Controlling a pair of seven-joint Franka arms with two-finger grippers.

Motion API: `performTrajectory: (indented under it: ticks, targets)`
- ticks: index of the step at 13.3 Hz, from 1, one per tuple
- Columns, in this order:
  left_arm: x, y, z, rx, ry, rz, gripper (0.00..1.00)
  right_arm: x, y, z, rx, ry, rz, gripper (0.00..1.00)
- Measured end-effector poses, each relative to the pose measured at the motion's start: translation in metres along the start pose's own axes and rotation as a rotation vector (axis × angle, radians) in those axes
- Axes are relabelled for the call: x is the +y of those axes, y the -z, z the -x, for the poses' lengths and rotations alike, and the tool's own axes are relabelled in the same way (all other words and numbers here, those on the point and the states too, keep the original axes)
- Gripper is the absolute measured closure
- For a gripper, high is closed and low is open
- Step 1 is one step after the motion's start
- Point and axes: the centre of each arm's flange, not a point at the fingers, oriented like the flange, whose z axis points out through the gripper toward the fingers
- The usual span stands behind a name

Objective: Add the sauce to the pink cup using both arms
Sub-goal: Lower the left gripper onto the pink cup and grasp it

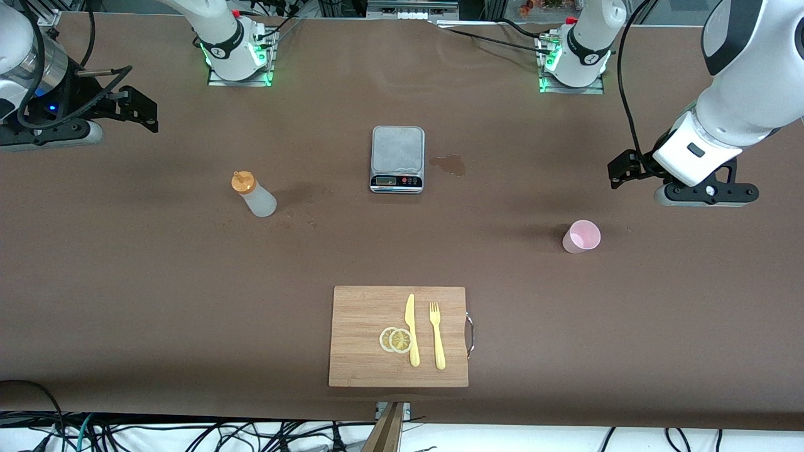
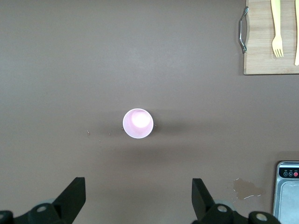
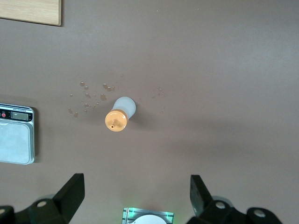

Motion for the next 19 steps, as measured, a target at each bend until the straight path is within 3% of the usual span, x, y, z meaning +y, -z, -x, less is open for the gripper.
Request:
performTrajectory:
  ticks: [7, 12, 15, 19]
  targets:
    - [-0.016, -0.026, -0.010, -0.062, -0.001, -0.004, 0.00, 0.000, 0.000, 0.000, 0.000, 0.000, 0.000, 0.00]
    - [-0.030, -0.112, -0.047, -0.107, -0.076, 0.011, 0.00, 0.000, 0.000, 0.000, 0.000, 0.000, 0.000, 0.00]
    - [-0.049, -0.181, -0.058, -0.069, -0.131, 0.026, 0.00, 0.000, 0.000, 0.000, 0.000, 0.000, 0.000, 0.00]
    - [-0.055, -0.279, -0.036, 0.041, -0.176, 0.000, 0.00, 0.000, 0.000, 0.000, -0.001, 0.000, 0.000, 0.00]
